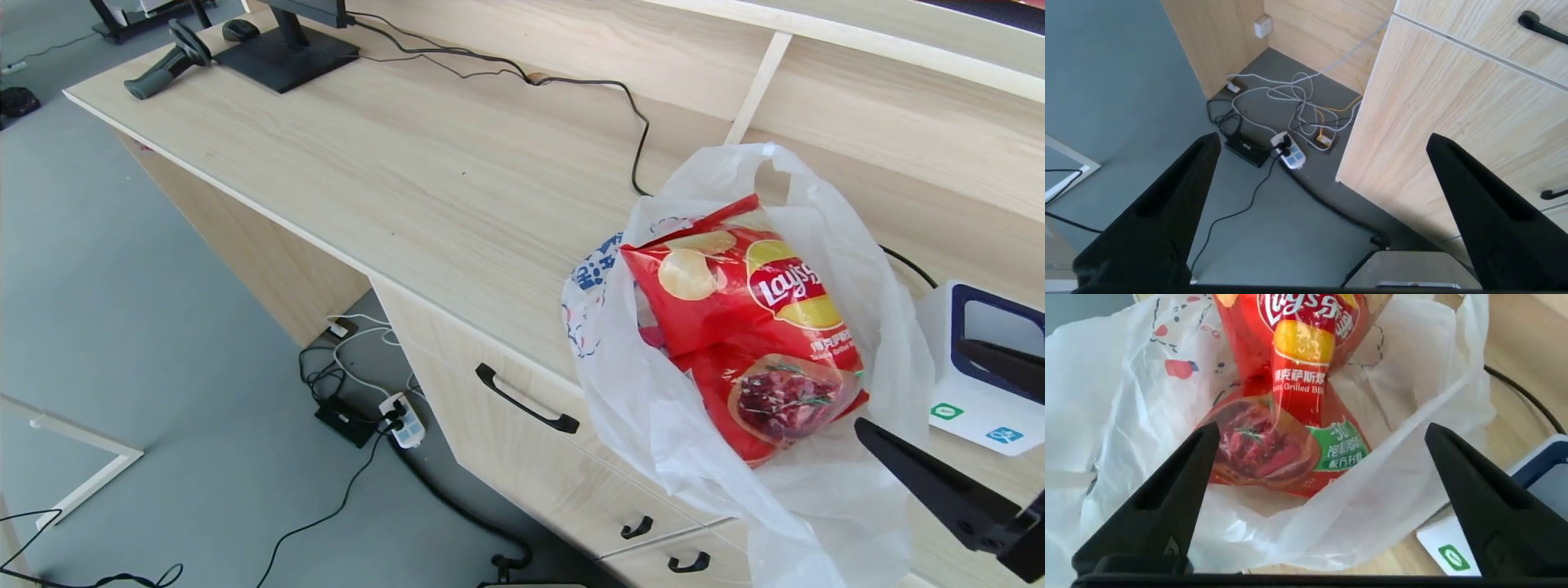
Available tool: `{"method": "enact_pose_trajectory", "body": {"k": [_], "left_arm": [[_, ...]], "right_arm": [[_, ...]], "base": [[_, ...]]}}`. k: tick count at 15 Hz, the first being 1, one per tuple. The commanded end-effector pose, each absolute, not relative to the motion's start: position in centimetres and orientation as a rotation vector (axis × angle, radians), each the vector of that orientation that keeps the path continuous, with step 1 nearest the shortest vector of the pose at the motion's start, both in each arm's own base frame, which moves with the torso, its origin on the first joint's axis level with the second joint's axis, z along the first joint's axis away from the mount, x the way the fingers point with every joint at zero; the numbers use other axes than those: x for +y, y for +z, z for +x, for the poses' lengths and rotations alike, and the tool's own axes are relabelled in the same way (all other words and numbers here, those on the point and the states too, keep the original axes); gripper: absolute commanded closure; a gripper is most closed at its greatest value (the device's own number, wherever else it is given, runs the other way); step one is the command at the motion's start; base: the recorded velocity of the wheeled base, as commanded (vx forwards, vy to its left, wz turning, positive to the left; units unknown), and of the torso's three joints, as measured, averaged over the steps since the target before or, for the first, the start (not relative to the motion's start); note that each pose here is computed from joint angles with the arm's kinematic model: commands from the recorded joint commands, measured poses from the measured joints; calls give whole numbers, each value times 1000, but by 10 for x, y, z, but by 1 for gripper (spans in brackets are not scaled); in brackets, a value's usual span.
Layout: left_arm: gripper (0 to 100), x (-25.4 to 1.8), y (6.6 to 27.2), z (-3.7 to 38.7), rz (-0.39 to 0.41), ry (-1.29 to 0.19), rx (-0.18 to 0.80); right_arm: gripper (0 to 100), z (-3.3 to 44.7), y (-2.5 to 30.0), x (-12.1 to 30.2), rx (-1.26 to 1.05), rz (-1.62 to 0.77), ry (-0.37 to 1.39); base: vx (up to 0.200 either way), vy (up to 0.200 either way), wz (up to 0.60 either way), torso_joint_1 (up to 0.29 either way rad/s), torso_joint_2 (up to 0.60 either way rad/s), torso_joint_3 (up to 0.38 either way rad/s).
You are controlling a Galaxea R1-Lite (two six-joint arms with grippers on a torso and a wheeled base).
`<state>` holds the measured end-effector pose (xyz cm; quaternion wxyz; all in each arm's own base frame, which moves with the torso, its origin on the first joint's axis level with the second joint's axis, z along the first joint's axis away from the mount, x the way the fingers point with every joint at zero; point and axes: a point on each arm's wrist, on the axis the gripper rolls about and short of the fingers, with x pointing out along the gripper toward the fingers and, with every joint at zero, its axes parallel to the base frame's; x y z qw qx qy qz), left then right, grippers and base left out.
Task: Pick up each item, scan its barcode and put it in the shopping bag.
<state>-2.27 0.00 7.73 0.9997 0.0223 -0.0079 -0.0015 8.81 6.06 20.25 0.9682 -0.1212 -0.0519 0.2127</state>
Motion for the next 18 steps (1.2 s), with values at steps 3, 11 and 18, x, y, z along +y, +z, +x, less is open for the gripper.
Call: {"method": "enact_pose_trajectory", "body": {"k": [3,11,18], "left_arm": [[0,0,77,-23,44,-3,-15],[0,0,77,-23,44,-3,-14],[0,0,77,-23,44,-4,-14]], "right_arm": [[0,57,193,38,-115,-184,455],[0,-6,108,-9,139,-152,493],[0,-6,86,-2,205,-90,773]], "base": [[0,0,0,0,0,0],[0,0,0,0,0,0],[0,0,0,0,0,0]]}}
